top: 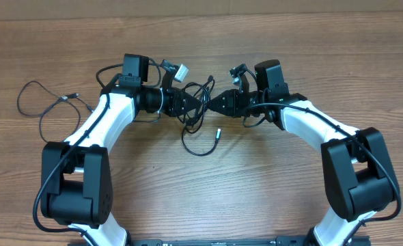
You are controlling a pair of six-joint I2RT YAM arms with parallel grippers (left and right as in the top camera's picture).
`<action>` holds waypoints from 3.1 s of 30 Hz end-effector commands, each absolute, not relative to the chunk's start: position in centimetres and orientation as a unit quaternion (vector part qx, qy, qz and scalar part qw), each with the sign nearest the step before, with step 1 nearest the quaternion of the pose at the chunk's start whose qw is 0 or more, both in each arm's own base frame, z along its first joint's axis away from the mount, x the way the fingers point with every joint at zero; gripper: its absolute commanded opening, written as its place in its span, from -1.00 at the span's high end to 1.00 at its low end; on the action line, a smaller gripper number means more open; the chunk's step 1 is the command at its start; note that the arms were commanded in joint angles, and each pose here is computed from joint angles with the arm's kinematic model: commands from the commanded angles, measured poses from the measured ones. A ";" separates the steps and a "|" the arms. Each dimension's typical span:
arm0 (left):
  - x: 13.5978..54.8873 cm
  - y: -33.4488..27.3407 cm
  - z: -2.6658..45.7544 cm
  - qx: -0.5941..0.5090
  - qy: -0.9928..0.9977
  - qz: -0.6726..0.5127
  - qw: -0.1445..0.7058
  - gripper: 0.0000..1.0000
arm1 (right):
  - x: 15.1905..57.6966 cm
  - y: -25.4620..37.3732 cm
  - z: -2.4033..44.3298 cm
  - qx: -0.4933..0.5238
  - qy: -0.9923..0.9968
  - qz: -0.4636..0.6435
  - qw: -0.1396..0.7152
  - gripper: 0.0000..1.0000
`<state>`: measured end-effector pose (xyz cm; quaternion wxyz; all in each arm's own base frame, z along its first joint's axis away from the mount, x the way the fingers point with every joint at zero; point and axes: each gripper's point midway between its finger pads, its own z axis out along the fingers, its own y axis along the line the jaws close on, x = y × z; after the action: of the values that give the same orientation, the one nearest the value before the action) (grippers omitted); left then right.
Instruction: Untangle cables
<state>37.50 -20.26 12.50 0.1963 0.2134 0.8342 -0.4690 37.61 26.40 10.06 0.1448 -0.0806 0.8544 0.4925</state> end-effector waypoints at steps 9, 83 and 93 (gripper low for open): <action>37.2 -20.7 13.4 0.231 0.823 -0.476 0.205 0.92 | 38.4 27.1 9.5 -0.081 0.868 0.457 0.174 0.91; 36.1 -27.8 0.6 0.345 0.903 -0.161 0.200 -0.02 | 32.1 9.4 -0.1 0.168 0.975 0.145 -0.016 -0.75; 37.1 -27.8 -0.5 0.342 0.903 -0.149 0.212 0.19 | 32.1 9.5 -0.1 0.167 0.975 0.147 -0.017 -0.75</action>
<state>37.24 -27.92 1.13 0.2219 0.3346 0.9014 -0.1619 33.02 10.01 1.09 0.0014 0.1611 0.9738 0.1602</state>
